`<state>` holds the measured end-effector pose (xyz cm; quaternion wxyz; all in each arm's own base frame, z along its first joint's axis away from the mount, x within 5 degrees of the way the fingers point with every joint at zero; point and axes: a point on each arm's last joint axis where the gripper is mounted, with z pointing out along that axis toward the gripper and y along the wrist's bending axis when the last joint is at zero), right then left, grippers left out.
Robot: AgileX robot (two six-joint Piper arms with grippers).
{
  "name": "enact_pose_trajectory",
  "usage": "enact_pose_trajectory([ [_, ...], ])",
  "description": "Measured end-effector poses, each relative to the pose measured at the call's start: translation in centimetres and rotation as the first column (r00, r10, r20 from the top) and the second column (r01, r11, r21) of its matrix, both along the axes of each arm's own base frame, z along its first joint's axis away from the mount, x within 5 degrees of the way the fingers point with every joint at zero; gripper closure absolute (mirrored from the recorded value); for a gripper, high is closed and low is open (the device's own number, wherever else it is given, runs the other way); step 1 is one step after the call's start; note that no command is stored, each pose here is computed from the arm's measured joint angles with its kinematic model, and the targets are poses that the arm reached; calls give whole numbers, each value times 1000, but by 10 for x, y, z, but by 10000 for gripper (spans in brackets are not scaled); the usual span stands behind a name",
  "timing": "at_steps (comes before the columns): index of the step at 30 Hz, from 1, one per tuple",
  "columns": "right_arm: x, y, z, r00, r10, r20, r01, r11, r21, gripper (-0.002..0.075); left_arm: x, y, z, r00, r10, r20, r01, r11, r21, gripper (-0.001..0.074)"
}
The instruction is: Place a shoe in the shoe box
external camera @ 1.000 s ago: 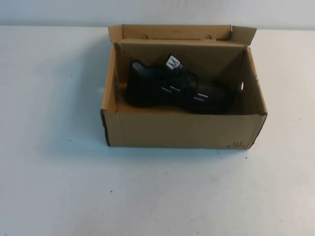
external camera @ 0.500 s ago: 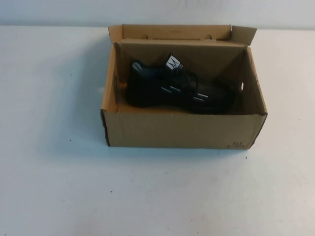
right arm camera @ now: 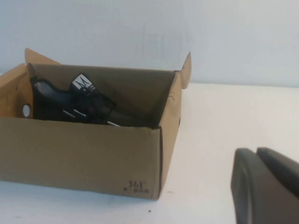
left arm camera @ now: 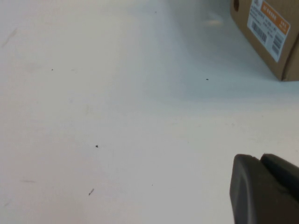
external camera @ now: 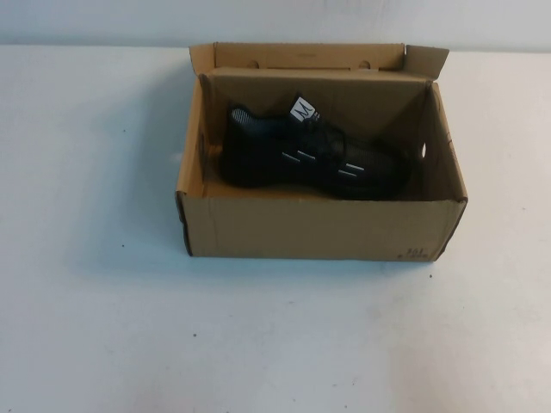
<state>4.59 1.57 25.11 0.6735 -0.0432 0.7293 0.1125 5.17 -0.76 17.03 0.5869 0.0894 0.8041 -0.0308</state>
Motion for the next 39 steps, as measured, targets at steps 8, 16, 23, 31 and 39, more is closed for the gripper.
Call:
enact_pose_trajectory([
  [8, 9, -2, -63, 997, -38, -73, 38, 999, -1, 742, 0, 0, 0, 1000, 0, 0, 0, 1000, 0, 736],
  [16, 7, -1, -72, 989, -23, -149, 20, 999, -25, 742, 0, 0, 0, 1000, 0, 0, 0, 1000, 0, 736],
  [23, 7, -4, -76, 980, -53, -192, 52, 999, -11, 742, 0, 0, 0, 1000, 0, 0, 0, 1000, 0, 736],
  [31, 7, -4, -76, 978, -58, -199, 57, 998, -11, 742, 0, 0, 0, 1000, 0, 0, 0, 1000, 0, 736],
  [39, 7, -4, -76, 978, -58, -199, 57, 998, -11, 742, 0, 0, 0, 1000, 0, 0, 0, 1000, 0, 736],
])
